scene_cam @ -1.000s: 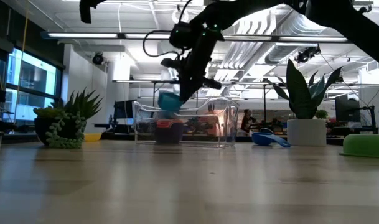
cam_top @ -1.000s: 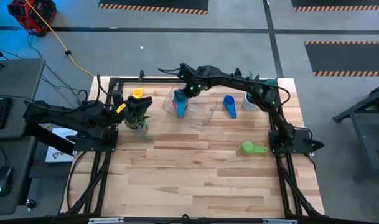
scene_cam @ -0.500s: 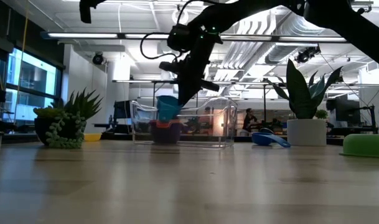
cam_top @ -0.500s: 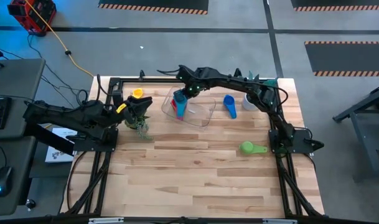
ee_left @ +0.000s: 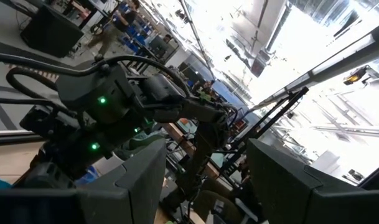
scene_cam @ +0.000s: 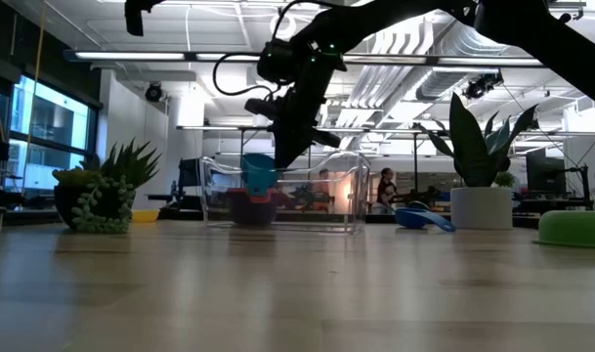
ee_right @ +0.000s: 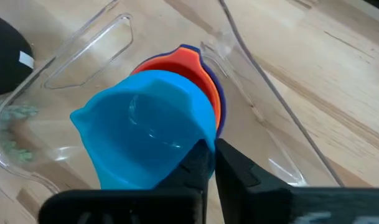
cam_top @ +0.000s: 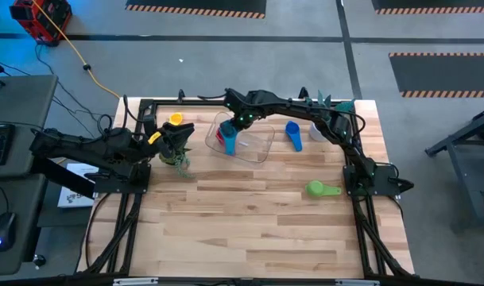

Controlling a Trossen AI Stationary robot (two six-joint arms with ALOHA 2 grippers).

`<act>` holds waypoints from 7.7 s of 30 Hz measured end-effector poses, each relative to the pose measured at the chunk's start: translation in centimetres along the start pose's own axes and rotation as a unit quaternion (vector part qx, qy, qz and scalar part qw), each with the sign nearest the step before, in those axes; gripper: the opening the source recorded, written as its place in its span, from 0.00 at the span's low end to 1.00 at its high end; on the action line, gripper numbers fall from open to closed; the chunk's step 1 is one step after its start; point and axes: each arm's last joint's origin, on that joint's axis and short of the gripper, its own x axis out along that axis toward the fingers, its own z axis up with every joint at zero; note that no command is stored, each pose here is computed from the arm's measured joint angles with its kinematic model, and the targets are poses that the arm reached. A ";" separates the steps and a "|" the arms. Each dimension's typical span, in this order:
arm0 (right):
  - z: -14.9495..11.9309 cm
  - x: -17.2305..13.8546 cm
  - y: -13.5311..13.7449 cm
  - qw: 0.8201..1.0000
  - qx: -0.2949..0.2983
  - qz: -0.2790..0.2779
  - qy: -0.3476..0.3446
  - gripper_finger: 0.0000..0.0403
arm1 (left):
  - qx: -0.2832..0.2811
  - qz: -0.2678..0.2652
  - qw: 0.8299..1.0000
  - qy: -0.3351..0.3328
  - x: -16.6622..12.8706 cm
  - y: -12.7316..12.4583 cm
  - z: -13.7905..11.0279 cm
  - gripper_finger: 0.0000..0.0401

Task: Nest measuring cups in basket
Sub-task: Stack the light blue measuring cup on top of the red measuring cup on the transparent bin, then stack the green measuring cup on top of the light blue measuring cup on the transparent bin

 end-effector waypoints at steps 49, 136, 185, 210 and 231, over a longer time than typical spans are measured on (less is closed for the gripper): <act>-27.9 -17.2 -7.5 0.985 0.132 0.108 -0.001 0.32 | 0.007 0.006 1.000 -0.012 0.0 0.0 0.1 0.54; -37.7 -5.2 -8.5 0.921 0.387 -0.031 0.028 0.32 | 0.011 0.005 1.000 -0.011 0.0 0.0 0.1 0.54; -14.9 -4.7 12.3 0.740 -0.483 -0.417 -0.211 0.00 | -0.050 -0.065 0.995 -0.060 -0.2 -1.2 1.5 0.54; -11.4 -0.4 11.5 0.751 -0.512 -0.369 -0.194 0.00 | -0.058 -0.085 0.993 -0.058 -0.2 -1.4 1.6 0.54; -12.5 -0.8 11.9 0.760 -0.543 -0.315 -0.165 0.34 | -0.057 -0.085 0.993 -0.058 -0.2 -1.4 1.6 0.54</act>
